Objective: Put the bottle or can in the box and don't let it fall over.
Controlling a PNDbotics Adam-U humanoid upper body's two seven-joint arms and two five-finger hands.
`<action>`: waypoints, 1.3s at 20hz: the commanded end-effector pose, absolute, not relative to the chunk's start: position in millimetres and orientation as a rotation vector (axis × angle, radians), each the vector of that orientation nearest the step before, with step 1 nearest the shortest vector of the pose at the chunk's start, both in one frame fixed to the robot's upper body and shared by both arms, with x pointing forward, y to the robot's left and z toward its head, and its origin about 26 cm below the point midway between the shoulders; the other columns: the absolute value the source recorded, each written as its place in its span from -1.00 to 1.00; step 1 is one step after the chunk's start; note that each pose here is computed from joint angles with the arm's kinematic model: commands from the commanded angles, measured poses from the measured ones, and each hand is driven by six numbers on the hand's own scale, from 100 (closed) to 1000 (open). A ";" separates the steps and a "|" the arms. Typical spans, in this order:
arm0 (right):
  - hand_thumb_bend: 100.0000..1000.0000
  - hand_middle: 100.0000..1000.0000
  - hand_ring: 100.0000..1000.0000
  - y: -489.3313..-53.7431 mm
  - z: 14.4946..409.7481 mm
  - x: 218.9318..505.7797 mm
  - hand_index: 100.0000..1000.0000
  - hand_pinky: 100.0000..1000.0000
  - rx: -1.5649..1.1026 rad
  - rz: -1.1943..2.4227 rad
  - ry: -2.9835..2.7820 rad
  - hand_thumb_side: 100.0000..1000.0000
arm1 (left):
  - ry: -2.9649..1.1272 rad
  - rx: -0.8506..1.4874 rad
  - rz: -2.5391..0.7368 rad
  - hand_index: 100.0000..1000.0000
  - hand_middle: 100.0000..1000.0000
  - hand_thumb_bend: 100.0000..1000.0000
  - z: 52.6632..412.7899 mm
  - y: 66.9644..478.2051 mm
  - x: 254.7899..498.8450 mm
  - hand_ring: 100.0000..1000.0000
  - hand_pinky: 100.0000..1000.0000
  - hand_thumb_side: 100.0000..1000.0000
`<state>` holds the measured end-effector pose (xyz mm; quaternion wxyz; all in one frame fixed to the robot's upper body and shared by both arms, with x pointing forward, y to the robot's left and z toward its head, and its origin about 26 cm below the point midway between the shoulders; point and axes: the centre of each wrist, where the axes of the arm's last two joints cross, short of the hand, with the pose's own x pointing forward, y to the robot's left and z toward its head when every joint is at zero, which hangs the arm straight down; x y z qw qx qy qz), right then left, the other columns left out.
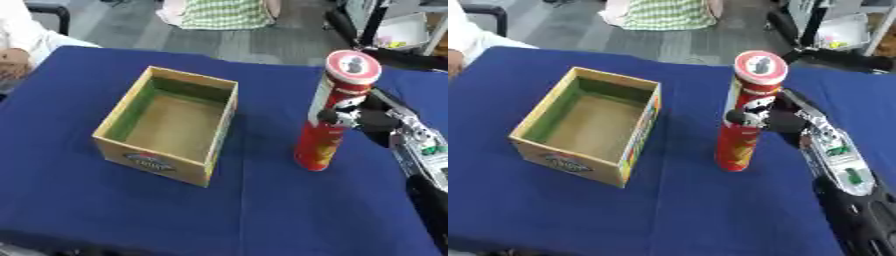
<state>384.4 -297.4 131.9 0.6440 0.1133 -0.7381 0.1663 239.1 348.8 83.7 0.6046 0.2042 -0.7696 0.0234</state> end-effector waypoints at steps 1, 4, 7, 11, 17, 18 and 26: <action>0.25 1.00 0.96 -296.6 142.7 385.9 0.10 0.79 0.262 0.360 -1.696 -1.00 | -1.797 0.480 0.043 0.63 0.61 -1.00 88.7 350.1 239.1 0.48 0.80 0.38; 0.06 1.00 0.96 -294.5 143.1 385.7 -0.11 0.79 0.283 0.352 -1.689 -1.00 | -1.795 0.480 0.043 0.62 0.61 -1.00 88.4 350.1 238.9 0.48 0.80 0.38; -0.08 1.00 0.95 -293.6 143.7 385.5 -0.24 0.80 0.303 0.347 -1.686 -1.00 | -1.796 0.481 0.042 0.62 0.61 -1.00 88.6 350.2 238.9 0.48 0.80 0.38; -0.21 1.00 0.95 -292.4 145.2 385.6 -0.34 0.80 0.322 0.348 -1.684 -1.00 | -1.796 0.480 0.042 0.62 0.61 -1.00 88.4 350.1 239.0 0.48 0.80 0.38; -0.29 1.00 0.95 -291.2 149.5 385.9 -0.45 0.80 0.333 0.358 -1.692 -1.00 | -1.794 0.479 0.041 0.63 0.61 -1.00 88.1 350.3 238.7 0.48 0.80 0.37; -0.29 1.00 0.96 -291.0 150.4 386.1 -0.48 0.80 0.334 0.359 -1.694 -1.00 | -1.794 0.479 0.041 0.63 0.61 -1.00 88.2 350.3 238.7 0.48 0.80 0.37; -0.26 1.00 0.96 -284.5 167.0 388.8 -0.65 0.81 0.328 0.398 -1.736 -1.00 | -1.795 0.479 0.039 0.62 0.61 -1.00 88.4 350.4 238.6 0.48 0.80 0.37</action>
